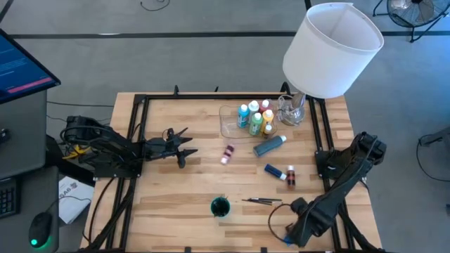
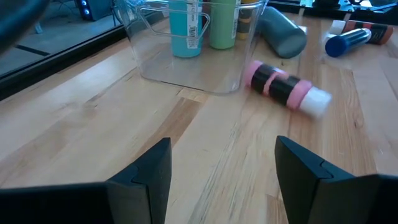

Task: Pick & Place Paint Supplies
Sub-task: Put the small orange paint bottle into the transparent bin

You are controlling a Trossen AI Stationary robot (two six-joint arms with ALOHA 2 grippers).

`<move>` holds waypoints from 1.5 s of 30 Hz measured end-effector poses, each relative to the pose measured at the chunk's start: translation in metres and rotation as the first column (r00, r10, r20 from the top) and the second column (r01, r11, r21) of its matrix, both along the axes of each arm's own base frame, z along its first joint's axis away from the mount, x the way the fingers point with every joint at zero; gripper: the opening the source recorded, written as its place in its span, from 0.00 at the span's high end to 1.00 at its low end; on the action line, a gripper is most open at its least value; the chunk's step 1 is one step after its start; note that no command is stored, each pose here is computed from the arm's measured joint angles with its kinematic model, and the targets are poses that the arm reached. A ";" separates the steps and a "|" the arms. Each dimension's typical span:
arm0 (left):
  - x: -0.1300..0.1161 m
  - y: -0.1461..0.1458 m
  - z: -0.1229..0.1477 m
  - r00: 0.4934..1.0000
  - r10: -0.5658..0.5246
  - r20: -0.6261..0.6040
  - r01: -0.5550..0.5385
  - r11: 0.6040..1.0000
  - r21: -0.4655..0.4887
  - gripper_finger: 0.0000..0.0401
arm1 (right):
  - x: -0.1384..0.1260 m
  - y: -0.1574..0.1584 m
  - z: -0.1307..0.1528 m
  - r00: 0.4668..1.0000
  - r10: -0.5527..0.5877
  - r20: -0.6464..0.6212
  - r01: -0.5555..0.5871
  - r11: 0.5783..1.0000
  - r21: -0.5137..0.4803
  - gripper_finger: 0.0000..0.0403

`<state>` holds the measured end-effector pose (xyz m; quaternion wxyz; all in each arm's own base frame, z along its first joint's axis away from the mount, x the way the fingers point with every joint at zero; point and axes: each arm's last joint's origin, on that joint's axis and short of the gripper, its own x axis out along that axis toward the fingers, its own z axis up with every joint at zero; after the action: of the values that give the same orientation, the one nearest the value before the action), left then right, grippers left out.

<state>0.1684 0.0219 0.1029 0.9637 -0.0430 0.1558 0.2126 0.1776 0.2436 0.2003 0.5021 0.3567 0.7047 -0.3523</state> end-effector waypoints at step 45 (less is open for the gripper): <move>0.001 -0.001 0.001 1.000 -0.026 0.007 0.026 1.000 -0.004 0.54 | 0.049 0.035 -0.073 0.995 0.072 0.065 -0.086 0.965 0.246 1.00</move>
<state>0.1689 0.0212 0.1035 0.9668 -0.0436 0.1537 0.1997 0.2267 0.2782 0.1269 0.4866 0.3980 0.7426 -0.2308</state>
